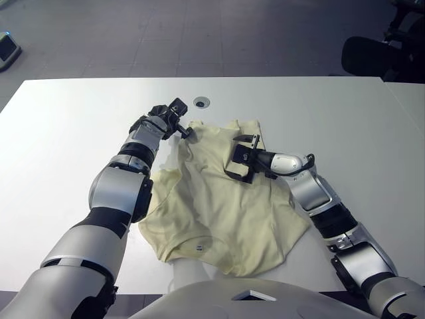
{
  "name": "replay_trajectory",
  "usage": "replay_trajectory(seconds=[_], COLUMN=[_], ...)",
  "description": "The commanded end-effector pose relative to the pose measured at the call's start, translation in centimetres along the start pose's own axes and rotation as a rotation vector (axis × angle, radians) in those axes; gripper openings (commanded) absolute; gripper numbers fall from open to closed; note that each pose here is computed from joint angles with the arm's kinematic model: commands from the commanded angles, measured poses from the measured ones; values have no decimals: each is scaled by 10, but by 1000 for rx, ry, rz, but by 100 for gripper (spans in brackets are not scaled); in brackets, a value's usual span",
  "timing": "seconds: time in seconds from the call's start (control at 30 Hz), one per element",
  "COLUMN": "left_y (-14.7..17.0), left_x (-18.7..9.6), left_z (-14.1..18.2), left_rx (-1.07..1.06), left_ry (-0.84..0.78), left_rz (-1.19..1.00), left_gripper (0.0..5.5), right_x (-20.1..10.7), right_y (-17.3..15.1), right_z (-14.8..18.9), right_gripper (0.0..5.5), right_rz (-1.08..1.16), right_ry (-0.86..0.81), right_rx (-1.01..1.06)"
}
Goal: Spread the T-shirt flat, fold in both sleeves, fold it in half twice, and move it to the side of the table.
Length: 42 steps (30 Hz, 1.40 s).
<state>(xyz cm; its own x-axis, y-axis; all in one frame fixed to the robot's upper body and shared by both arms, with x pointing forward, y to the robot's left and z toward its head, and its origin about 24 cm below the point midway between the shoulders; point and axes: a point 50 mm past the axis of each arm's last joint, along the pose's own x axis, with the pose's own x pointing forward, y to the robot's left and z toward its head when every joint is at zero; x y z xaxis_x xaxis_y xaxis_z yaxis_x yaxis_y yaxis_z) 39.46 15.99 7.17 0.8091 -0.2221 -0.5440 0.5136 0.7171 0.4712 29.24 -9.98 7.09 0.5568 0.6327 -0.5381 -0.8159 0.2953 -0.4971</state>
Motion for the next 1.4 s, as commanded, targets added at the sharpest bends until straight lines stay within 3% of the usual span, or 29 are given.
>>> replay_trajectory(seconds=[0.03,0.3,0.8,1.13,1.4], left_y=[-14,-29,-27,23,41], left_x=[-1,-9,-27,-29,-28], left_z=[-38,-74,-87,-9,13], left_rx=[71,169,298,94,-147], left_ry=[152,274,353,50,-81], left_rz=[-108,-334,-674,-490,-292], left_gripper=[540,540,540,540,540], right_x=[-2,-9,-13,-12,-11], right_y=[8,1,-7,-7,-8], right_z=[-16,-24,-29,-30,-29], right_gripper=[538,538,538,538,538], right_rz=[24,-27,-68,-79,-61], right_ry=[71,100,120,127,121], right_rx=[40,65,65,69,48])
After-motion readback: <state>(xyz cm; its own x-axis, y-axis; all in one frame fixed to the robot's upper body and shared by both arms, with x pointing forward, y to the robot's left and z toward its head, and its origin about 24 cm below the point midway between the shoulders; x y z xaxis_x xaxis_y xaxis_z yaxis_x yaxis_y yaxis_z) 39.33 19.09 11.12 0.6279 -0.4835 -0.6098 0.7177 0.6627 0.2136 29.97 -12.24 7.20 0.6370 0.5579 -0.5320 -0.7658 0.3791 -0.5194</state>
